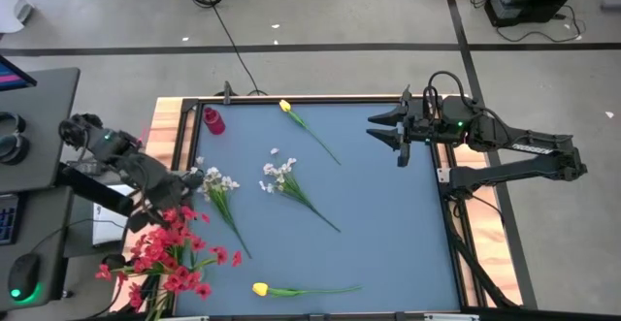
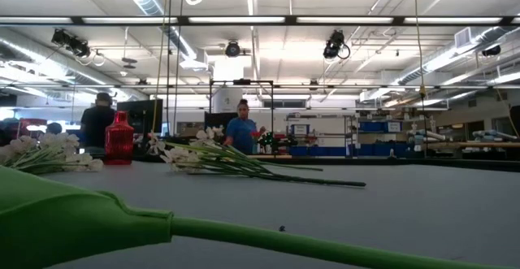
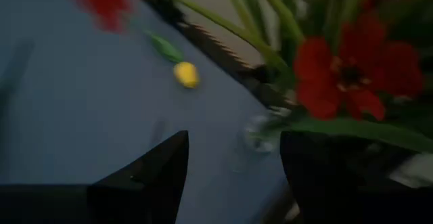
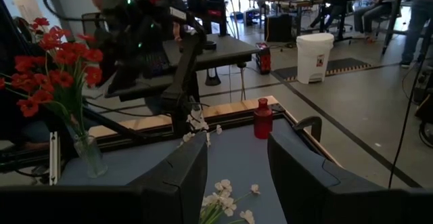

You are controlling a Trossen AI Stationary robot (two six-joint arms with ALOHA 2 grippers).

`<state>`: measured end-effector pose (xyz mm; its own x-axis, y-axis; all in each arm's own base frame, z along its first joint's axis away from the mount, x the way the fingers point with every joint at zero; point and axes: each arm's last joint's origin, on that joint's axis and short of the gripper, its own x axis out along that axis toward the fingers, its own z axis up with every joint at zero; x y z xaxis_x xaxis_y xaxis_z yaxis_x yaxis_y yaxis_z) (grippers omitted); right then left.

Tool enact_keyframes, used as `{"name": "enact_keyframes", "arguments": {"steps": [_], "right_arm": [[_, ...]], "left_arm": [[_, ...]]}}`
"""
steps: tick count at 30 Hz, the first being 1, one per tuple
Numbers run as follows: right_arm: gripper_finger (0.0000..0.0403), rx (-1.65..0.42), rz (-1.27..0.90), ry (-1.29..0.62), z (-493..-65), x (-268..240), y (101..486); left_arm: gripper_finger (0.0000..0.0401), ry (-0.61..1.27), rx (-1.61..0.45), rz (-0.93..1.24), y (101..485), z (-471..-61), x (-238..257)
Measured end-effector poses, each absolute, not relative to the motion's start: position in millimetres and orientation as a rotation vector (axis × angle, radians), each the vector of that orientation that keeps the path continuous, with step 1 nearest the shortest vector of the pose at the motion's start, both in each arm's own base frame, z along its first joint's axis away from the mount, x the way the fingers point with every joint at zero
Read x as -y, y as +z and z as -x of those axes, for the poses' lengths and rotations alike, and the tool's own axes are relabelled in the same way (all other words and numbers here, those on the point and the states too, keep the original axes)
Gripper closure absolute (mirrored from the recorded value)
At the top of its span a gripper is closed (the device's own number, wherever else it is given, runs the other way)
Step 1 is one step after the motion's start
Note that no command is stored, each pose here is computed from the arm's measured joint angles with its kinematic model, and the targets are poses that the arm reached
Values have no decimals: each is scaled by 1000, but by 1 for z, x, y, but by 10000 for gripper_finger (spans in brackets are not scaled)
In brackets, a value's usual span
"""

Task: Sort flowers into vase by color
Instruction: Put the top yellow flower into the pink vase

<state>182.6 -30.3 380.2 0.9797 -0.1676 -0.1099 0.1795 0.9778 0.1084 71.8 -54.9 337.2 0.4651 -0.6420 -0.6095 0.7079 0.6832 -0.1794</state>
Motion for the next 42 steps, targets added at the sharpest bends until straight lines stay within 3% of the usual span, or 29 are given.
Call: {"name": "enact_keyframes", "arguments": {"steps": [9,16,24,30,36,42], "right_arm": [[239,-100,-118,-175,-183,30,380],[239,-100,-118,-175,-183,30,380],[239,-100,-118,-175,-183,30,380],[239,-100,-118,-175,-183,30,380],[239,-75,-119,-174,-183,30,383],[239,-76,-118,-174,-183,30,383]], "left_arm": [[167,-447,-605,-239,369,-61,34],[197,-239,-639,-196,339,-85,33],[202,-76,-611,34,308,-142,15],[202,184,-629,289,295,-179,-22],[202,411,-724,610,272,-194,-45],[202,455,-748,706,265,-199,-46]]}}
